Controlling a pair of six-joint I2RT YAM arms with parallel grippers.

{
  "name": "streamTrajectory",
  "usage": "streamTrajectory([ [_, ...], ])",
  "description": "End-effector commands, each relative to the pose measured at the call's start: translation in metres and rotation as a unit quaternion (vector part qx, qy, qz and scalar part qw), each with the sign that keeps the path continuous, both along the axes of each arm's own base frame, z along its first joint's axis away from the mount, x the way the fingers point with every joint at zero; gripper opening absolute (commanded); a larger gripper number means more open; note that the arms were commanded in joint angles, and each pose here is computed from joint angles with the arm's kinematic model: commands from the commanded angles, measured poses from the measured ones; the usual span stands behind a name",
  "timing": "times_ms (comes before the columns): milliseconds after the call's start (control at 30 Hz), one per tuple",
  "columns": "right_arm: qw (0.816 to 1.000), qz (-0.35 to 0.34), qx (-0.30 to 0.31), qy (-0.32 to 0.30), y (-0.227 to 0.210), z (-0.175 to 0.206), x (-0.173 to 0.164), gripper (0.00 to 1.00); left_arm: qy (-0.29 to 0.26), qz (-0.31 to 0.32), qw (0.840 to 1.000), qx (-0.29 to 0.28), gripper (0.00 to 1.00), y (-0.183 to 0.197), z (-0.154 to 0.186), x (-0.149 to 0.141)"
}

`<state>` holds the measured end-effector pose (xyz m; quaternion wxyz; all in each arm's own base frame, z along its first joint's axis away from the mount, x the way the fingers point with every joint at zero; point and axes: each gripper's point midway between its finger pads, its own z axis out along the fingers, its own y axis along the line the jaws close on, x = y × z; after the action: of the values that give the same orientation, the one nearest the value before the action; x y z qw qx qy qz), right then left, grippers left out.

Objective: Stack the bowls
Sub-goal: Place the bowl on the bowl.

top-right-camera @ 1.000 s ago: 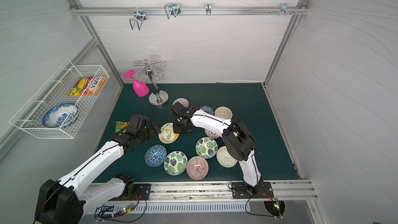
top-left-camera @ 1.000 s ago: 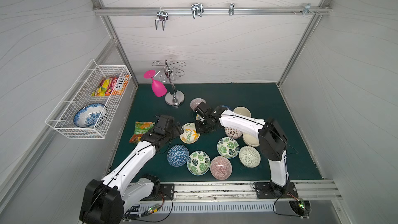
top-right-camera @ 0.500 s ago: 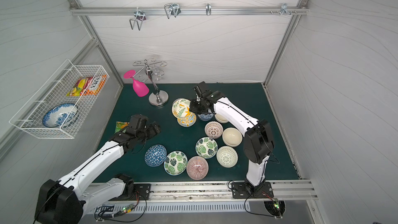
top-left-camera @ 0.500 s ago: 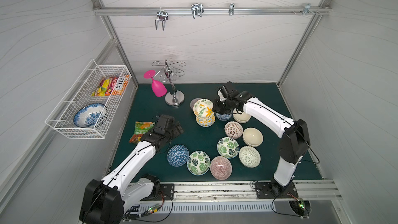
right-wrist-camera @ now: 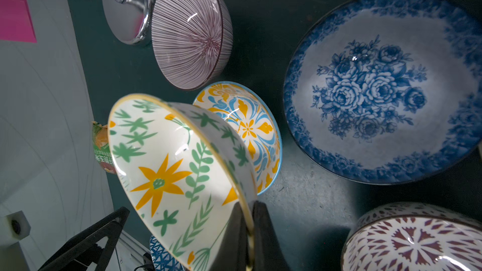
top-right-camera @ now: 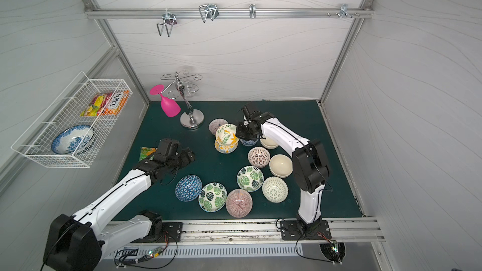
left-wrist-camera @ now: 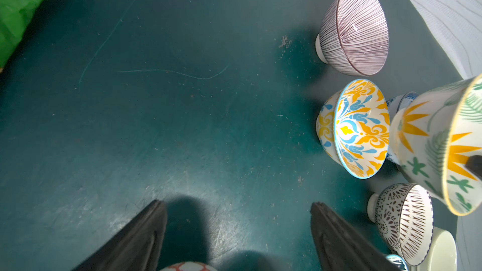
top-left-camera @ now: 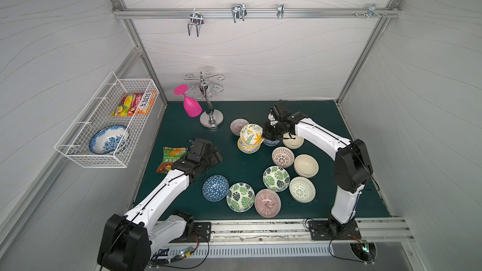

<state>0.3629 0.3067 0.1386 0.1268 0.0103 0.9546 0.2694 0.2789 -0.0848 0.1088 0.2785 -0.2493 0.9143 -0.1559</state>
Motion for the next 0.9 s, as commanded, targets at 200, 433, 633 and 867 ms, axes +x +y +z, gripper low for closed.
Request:
streamTrajectory([
  [200,1.0,0.02,-0.002,0.0,0.013,-0.02,0.008,0.0,-0.021,-0.004,1.0,-0.006,0.89,-0.004,0.008,0.01],
  [433,0.999,0.033,-0.025,-0.002,0.021,-0.032,0.012,0.0,-0.018,-0.005,1.0,-0.006,0.89,-0.004,0.007,0.011],
  [633,0.999,0.038,-0.039,0.0,0.024,-0.042,0.013,0.0,-0.018,-0.006,1.0,-0.005,0.89,-0.004,0.007,0.012],
  [867,0.998,0.042,-0.045,-0.001,0.026,-0.043,0.014,0.08,-0.018,-0.006,1.0,-0.005,0.89,-0.005,0.007,0.013],
])
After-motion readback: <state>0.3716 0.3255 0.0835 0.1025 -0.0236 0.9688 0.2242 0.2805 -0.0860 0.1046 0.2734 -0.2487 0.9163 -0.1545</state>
